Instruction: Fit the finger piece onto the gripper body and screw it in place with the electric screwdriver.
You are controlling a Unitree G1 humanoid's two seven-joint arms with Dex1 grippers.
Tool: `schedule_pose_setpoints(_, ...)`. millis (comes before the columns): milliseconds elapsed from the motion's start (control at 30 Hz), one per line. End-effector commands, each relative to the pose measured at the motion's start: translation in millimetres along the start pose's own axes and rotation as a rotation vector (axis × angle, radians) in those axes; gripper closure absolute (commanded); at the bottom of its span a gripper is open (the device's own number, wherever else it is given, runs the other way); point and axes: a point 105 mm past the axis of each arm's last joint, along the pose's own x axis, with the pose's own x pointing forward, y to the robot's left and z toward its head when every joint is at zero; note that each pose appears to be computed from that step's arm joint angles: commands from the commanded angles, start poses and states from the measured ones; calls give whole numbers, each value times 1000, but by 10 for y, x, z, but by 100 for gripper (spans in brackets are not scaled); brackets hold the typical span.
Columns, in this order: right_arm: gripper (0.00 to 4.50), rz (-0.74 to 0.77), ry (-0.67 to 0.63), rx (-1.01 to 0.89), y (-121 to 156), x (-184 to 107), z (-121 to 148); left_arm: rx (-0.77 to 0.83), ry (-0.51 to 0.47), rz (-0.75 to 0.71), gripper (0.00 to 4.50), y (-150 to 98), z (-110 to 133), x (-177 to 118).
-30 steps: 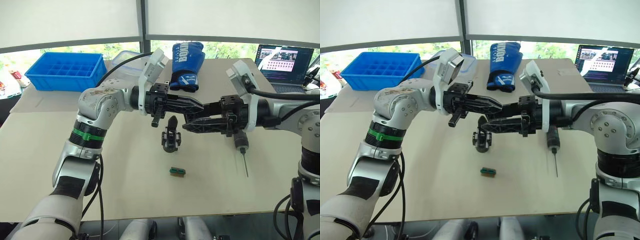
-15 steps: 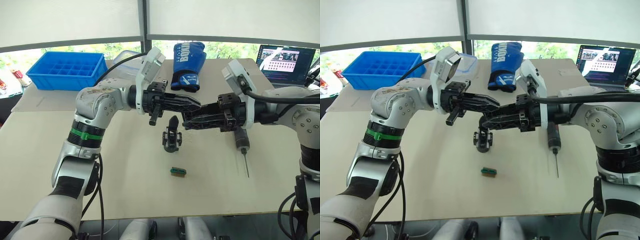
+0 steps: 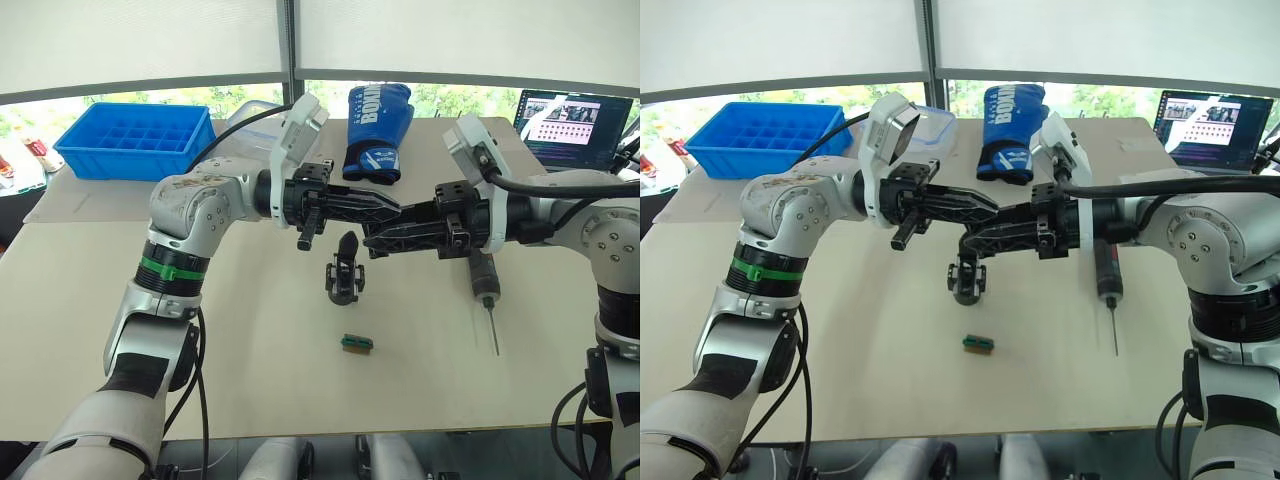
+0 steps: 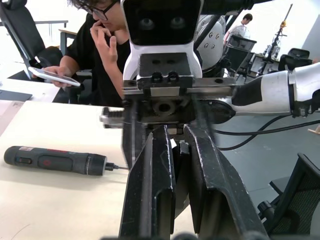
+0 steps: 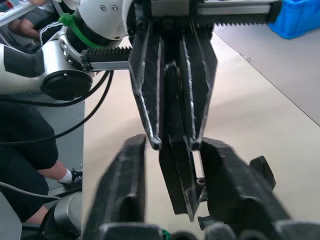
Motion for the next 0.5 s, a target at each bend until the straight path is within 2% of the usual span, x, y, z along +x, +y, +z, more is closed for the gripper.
schedule_pose_setpoints(33,207,8,-54,-74,68,-55,183,55,3,-25,450,-59,79,33)
schedule_pose_setpoints(133,207,15,-54,-78,75,-58,181,57,3,-26,450,-60,86,34)
schedule_pose_setpoints(233,291,28,-65,-74,93,-61,189,59,5,-26,450,-59,86,33)
schedule_pose_setpoints(333,396,43,-71,-72,117,-65,194,60,7,-26,450,-59,82,30)
schedule_pose_setpoints(367,414,46,-70,-73,121,-66,193,60,8,-26,450,-59,81,30)
schedule_pose_setpoints(500,414,56,-68,-80,138,-68,174,60,24,-17,450,-44,45,28)
